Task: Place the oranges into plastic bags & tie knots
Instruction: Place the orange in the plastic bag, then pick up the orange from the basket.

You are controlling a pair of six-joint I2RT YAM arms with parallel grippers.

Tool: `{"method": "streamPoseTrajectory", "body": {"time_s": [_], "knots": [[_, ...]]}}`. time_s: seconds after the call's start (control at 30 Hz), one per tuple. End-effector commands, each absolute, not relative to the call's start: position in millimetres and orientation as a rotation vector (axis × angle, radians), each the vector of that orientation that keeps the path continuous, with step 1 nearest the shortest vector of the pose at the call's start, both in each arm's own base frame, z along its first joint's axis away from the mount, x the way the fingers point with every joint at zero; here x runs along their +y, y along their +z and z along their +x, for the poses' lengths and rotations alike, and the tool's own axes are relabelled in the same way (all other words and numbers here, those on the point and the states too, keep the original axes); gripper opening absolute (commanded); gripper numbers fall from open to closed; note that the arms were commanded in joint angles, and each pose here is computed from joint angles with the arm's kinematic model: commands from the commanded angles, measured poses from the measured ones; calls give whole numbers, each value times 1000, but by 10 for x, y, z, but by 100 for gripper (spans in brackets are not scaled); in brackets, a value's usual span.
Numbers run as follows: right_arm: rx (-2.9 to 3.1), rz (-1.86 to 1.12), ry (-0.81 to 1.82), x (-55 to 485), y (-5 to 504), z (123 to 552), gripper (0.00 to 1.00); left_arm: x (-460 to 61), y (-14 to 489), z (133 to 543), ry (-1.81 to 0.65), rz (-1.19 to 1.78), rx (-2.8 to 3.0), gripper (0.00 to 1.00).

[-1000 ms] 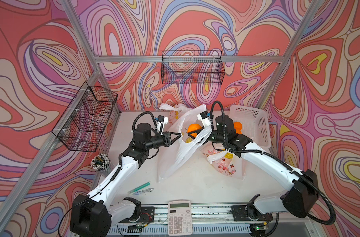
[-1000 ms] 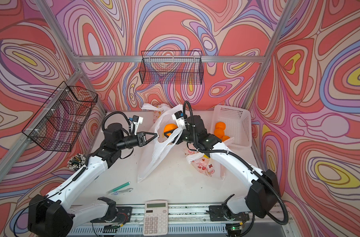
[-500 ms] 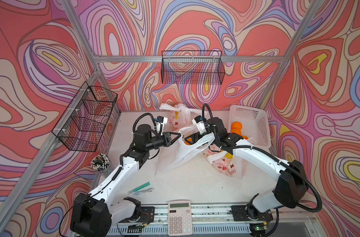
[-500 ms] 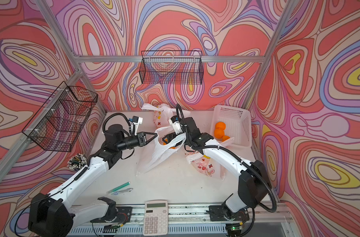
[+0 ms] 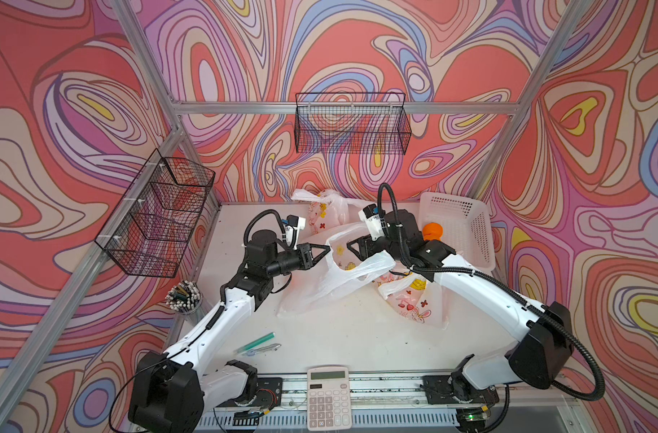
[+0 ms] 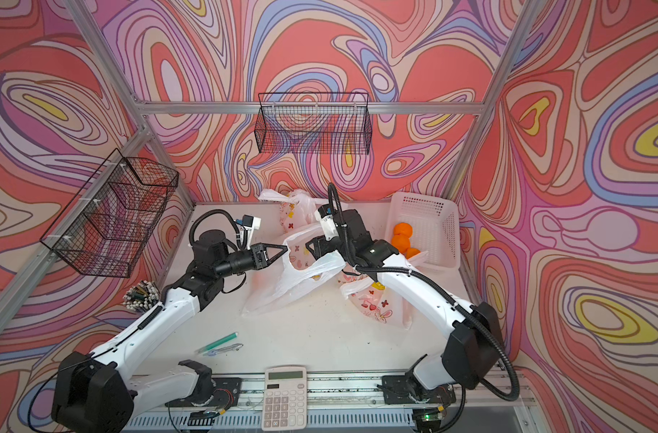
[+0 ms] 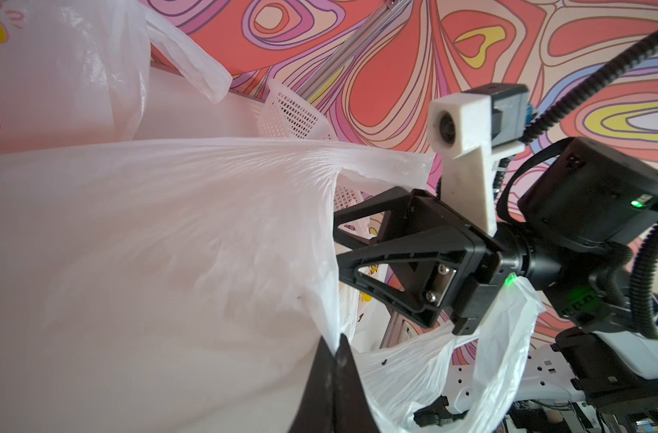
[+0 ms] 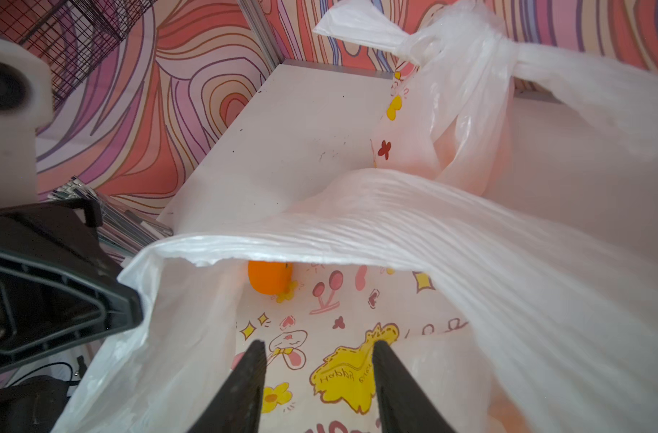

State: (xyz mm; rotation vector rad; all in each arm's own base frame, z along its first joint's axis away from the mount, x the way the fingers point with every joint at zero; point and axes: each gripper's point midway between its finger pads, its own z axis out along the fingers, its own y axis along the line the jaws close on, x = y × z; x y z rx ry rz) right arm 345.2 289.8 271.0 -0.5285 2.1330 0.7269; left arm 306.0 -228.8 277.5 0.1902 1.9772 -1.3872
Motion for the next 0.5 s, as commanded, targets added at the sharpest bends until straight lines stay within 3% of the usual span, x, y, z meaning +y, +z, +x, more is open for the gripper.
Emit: {"method": "streamPoseTrajectory", "body": {"time_s": [0.0,0.1,0.23,0.3,0.47], "knots": [[2080,-502,665,2782,3021,3441,39,-2293,2825,3063,-1381,206,1938,0],[2059,-506,673,2772,3143,3417,25,-2290,2818,3067,-1378,203,1938,0],[2021,-497,671,2717,3335,3368,25,-2286,2763,3093,-1365,190,1956,0],[2016,-471,620,2609,3415,3367,28,-2260,2726,3117,-1345,174,1965,0],[2054,-285,447,1879,3448,3536,51,-2203,2700,3158,-1318,133,1971,0]]}}
